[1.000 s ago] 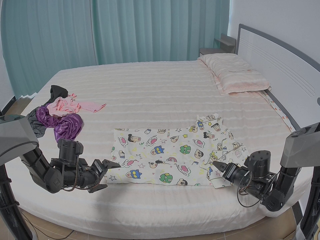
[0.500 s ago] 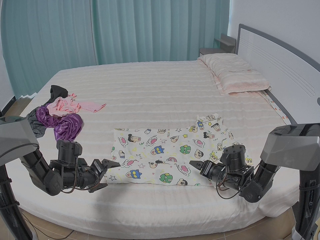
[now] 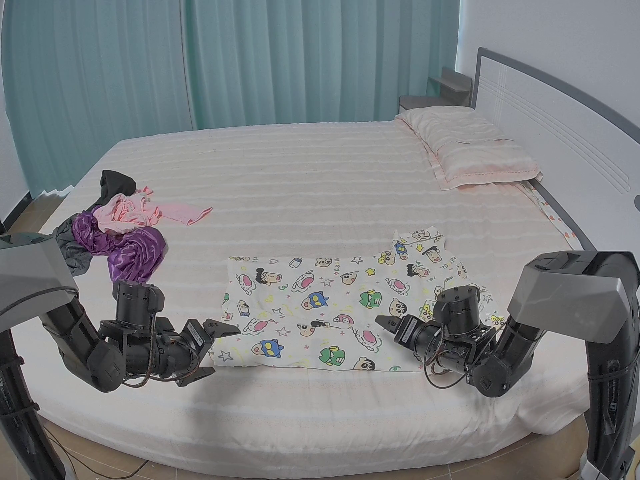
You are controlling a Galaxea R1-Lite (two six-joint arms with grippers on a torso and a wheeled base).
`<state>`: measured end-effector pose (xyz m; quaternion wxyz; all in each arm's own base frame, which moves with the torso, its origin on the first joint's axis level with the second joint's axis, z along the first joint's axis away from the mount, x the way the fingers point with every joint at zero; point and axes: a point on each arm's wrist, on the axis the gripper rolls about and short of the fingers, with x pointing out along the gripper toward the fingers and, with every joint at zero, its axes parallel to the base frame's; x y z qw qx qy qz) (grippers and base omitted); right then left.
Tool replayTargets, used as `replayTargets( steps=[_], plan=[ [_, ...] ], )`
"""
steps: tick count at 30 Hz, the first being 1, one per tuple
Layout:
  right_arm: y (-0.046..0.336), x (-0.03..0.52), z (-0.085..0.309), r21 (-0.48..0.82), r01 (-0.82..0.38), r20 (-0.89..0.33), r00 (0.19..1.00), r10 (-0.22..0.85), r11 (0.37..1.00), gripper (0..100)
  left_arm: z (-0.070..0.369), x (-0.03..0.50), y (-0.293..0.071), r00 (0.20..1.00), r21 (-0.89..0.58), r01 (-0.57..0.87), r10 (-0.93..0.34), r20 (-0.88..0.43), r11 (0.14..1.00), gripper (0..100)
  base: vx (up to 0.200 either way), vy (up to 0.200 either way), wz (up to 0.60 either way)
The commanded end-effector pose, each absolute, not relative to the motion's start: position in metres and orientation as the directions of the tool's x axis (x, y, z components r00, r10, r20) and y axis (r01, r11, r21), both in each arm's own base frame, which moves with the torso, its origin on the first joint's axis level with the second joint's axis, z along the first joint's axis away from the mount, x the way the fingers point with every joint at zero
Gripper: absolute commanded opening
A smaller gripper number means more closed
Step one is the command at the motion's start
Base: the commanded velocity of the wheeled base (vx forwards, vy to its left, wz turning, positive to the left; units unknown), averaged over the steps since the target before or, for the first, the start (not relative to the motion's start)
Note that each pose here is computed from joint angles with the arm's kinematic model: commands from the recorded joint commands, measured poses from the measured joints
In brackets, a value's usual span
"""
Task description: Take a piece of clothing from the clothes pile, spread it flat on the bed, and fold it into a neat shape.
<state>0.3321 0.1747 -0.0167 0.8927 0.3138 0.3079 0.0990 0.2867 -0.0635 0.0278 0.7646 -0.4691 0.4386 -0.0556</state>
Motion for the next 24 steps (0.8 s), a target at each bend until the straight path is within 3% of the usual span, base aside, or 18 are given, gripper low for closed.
replayTargets(
  steps=[1, 5, 14, 24],
  plan=[
    [0.171, 0.319, 0.026, 0.642, -0.02, -0.44, 0.81, 0.389, 0.767, 100, 0.028, 0.285, -0.063, 0.609, -0.766, -0.329, -0.496, -0.619, 0.552, 100, 0.0, 0.0, 0.0],
    [0.153, 0.302, 0.037, 0.643, 0.009, -0.449, 0.814, 0.368, 0.766, 100, 0.029, 0.286, -0.062, 0.612, -0.769, -0.335, -0.494, -0.617, 0.545, 100, 0.0, 0.0, 0.0],
    [0.107, 0.277, 0.031, 0.656, 0.065, -0.425, 0.855, 0.297, 0.752, 100, 0.029, 0.286, -0.062, 0.613, -0.77, -0.334, -0.496, -0.615, 0.543, 100, 0.2, 0.0, 0.0],
    [0.107, 0.278, 0.022, 0.648, 0.079, -0.445, 0.847, 0.292, 0.758, 100, 0.029, 0.289, -0.062, 0.619, -0.772, -0.331, -0.493, -0.611, 0.542, 100, 0.0, 0.0, 0.0]
  ],
)
